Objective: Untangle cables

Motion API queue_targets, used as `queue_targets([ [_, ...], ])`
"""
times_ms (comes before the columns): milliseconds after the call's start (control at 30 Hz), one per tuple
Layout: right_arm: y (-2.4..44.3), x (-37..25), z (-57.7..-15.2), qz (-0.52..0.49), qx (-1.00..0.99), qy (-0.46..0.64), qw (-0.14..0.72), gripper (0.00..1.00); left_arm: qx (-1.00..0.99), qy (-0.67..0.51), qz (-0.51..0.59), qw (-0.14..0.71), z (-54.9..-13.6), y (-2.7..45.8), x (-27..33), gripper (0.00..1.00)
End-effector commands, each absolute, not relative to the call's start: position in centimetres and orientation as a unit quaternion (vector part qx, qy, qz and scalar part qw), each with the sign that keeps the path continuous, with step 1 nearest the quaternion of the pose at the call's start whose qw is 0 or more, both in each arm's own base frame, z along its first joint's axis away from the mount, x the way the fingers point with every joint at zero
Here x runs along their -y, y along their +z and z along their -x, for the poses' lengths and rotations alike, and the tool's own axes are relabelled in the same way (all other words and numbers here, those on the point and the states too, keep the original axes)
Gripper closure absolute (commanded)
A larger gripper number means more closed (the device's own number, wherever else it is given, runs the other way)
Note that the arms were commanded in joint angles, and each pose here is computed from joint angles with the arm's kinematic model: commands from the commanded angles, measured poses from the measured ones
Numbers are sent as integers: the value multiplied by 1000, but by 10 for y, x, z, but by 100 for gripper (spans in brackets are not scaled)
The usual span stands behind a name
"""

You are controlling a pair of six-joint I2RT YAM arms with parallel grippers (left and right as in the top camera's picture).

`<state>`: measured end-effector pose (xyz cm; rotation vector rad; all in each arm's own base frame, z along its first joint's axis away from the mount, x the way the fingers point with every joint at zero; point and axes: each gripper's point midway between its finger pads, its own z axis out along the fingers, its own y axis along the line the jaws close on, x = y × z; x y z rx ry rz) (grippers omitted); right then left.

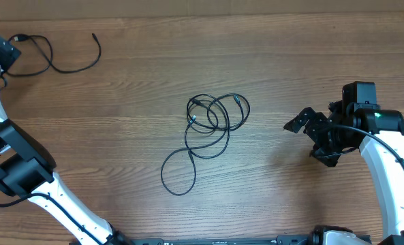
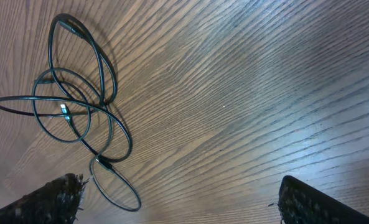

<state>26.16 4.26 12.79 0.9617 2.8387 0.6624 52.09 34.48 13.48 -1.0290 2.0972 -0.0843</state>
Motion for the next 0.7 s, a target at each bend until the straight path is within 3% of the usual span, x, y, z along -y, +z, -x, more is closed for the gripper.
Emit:
queue_targets([
  [0,126,-42,-261,-313,-925,212,36,0,-848,-58,379,365,-525,126,-319,6],
  [367,125,-42,-257,-315,-925,209,28,0,-908,-106,342,219,-510,82,-216,0],
  [500,125,-43,-255,-313,-926,208,25,0,-936,-95,261,217,-524,74,-177,10],
  [567,125,-43,-254,-313,-926,208,23,0,-939,-71,255,220,-530,69,-169,9],
  [667,125,-43,-252,-314,-927,206,18,0,-929,-75,270,240,-546,65,-157,16],
])
